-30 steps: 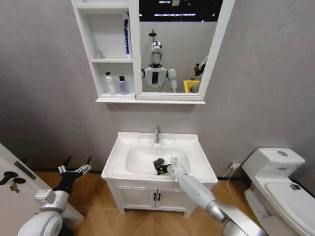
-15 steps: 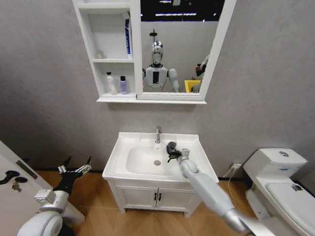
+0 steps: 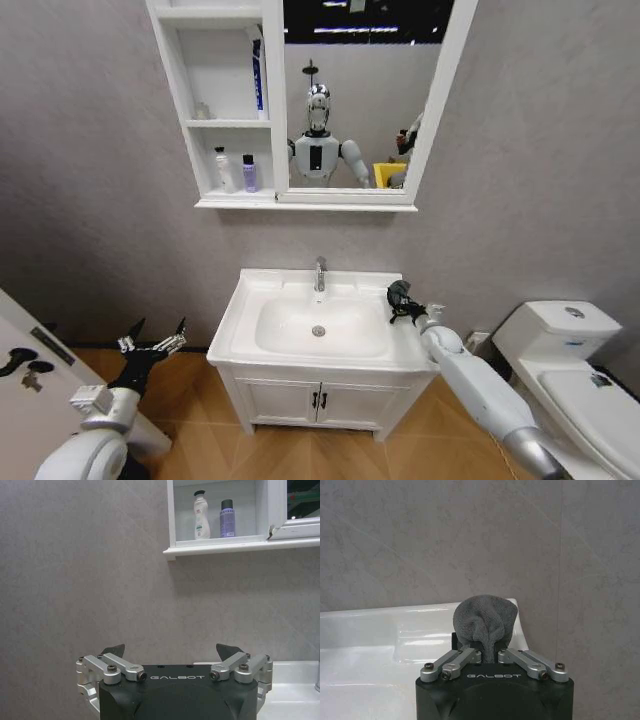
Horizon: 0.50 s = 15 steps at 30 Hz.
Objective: Move facial cleanser and shampoo from washbasin to cabinet, then wipe washbasin with towel.
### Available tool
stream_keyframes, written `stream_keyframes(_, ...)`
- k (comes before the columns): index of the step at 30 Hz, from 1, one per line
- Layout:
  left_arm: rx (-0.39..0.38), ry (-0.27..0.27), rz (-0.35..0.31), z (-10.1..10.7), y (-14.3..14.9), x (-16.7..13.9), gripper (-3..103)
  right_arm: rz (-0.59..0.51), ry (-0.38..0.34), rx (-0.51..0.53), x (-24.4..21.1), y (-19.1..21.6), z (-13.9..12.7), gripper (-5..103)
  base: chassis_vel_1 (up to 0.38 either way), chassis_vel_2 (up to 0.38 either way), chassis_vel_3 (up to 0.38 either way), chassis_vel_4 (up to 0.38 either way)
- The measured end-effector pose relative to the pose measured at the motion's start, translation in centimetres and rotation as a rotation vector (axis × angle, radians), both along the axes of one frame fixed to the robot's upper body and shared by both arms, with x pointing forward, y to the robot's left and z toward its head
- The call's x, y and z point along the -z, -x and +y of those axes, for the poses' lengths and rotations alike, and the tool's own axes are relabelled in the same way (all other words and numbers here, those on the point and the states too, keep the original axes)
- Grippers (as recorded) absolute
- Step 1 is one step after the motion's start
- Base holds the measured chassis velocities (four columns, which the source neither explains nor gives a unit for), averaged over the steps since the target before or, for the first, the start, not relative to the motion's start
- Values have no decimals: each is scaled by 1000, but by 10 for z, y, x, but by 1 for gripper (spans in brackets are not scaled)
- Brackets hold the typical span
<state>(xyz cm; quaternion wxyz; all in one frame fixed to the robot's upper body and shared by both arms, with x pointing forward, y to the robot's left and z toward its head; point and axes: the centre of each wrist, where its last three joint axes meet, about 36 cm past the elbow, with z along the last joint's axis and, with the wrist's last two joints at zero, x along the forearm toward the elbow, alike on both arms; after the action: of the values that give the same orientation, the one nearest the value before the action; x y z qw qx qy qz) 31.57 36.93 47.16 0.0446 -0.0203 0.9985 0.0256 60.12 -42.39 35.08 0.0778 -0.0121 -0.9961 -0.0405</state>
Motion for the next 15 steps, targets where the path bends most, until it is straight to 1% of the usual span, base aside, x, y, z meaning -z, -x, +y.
stream_keyframes(1,0,0,0,0,0,0,100,-13,-1,-13,7,-3,-2,11,0,0,0,0)
stream_keyframes(2,0,0,0,0,0,0,100,-13,-1,-13,7,-3,-2,11,0,0,0,0)
stream_keyframes(5,0,0,0,0,0,0,100,-33,-16,-47,15,-7,2,27,0,0,0,0)
stream_keyframes(6,0,0,0,0,0,0,100,-33,-16,-47,15,-7,2,27,0,0,0,0)
stream_keyframes(7,0,0,0,0,0,0,100,-37,-20,-50,15,-7,4,33,0,0,0,0)
stream_keyframes(8,0,0,0,0,0,0,100,-37,-20,-50,15,-7,4,33,0,0,0,0)
stream_keyframes(9,0,0,0,0,0,0,100,-41,-27,-49,15,-9,10,38,0,0,0,0)
stream_keyframes(11,0,0,0,0,0,0,100,-47,-27,-27,12,-10,17,49,0,0,0,0)
stream_keyframes(13,0,0,0,0,0,0,100,-44,-22,-10,10,-10,20,49,0,0,0,0)
stream_keyframes(15,0,0,0,0,0,0,100,-32,-16,18,6,-8,24,61,0,0,0,0)
